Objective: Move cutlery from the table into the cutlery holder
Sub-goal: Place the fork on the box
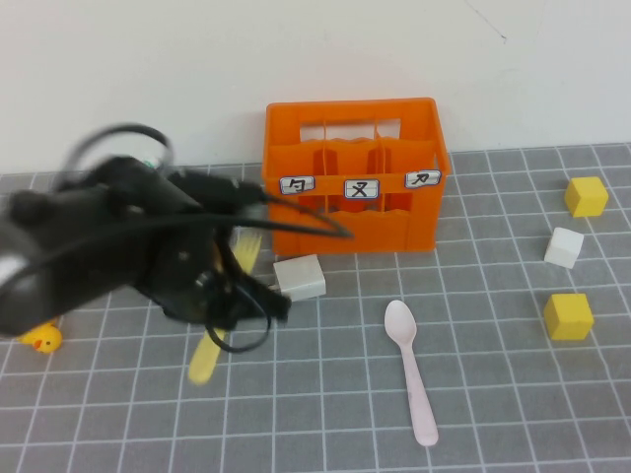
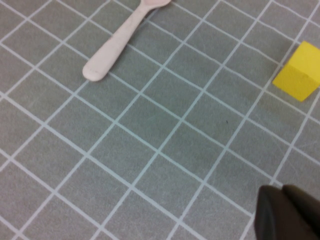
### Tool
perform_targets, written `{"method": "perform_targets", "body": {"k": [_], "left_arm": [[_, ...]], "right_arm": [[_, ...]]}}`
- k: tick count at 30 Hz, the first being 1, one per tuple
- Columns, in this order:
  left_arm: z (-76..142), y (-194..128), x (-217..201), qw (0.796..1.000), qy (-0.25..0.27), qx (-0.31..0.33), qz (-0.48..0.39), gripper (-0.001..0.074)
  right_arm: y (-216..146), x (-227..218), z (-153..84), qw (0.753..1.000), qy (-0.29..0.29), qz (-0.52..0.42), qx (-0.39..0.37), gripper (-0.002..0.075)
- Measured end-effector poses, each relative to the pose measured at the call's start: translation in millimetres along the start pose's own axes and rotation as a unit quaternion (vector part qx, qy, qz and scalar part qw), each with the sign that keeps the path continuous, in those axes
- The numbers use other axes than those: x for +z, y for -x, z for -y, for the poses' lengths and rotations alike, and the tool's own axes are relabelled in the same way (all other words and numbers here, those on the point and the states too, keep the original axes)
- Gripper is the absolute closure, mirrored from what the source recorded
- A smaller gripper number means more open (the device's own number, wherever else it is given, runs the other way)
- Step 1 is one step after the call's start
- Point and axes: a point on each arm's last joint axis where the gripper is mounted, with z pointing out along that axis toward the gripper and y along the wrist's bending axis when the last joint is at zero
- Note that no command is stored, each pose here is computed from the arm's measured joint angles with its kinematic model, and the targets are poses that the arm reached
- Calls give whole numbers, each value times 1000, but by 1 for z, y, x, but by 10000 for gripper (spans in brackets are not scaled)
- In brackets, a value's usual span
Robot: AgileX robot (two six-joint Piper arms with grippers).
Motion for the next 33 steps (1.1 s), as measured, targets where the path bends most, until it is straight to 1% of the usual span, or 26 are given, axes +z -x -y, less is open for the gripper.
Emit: {"method": "perform_targets", "body": {"k": [3, 5, 7, 9, 12, 15, 22, 27, 29, 32, 33], "left_arm": [[-2, 7, -30, 997, -28, -7, 68, 612], [-2, 13, -49, 991, -51, -7, 127, 612], [-1, 22, -67, 977, -77, -1, 199, 612], [2, 30, -80, 959, -104, 6, 265, 612], [8, 41, -91, 930, -141, 14, 340, 612], [13, 49, -95, 904, -170, 21, 392, 612], [27, 62, -87, 857, -221, 34, 465, 612], [42, 72, -65, 812, -245, 76, 524, 612], [47, 75, -52, 799, -247, 86, 541, 612], [51, 79, -29, 786, -251, 70, 561, 612], [51, 81, -19, 781, -249, 55, 570, 612]], "right_arm": [[0, 0, 0, 1000, 0, 0, 0, 729], [0, 0, 0, 1000, 0, 0, 0, 729], [0, 0, 0, 1000, 0, 0, 0, 729], [0, 0, 0, 1000, 0, 0, 0, 729], [0, 0, 0, 1000, 0, 0, 0, 729], [0, 0, 0, 1000, 0, 0, 0, 729], [0, 0, 0, 1000, 0, 0, 0, 729], [0, 0, 0, 1000, 0, 0, 0, 729], [-1, 0, 0, 1000, 1, -1, 0, 729], [-1, 1, 0, 1000, 1, -2, 1, 729], [-1, 1, 0, 1000, 1, -2, 1, 729]]}}
